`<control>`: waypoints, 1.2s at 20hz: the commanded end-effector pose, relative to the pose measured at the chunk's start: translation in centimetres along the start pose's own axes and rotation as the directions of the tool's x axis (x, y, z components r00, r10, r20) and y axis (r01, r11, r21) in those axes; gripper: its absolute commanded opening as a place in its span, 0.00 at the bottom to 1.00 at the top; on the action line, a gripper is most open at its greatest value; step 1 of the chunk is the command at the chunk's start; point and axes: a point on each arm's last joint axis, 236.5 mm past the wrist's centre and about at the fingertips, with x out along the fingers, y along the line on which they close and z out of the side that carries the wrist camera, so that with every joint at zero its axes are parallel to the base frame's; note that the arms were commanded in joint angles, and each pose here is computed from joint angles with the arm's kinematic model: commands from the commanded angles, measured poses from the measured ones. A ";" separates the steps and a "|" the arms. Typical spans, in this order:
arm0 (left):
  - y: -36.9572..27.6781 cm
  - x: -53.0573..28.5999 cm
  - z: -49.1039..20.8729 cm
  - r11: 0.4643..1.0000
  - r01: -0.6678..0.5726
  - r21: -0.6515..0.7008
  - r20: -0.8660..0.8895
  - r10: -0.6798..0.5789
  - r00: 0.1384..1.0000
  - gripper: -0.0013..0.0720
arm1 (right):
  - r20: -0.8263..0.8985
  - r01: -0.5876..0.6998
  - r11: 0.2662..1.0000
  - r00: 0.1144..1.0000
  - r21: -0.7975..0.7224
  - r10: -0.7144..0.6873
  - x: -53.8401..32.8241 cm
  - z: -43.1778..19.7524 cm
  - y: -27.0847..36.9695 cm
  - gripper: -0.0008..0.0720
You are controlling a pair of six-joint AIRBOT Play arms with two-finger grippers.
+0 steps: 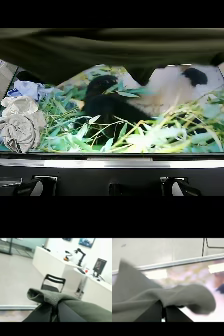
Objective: Fold the clothes and pants, and hang the long-sleeved shirts on hangers.
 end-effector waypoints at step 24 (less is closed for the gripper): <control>22.8 -3.5 -45.2 0.738 -0.616 -0.276 -0.953 -0.124 0.278 0.98 | -0.796 0.332 0.872 0.597 0.360 0.102 21.3 -31.9 -15.4 0.74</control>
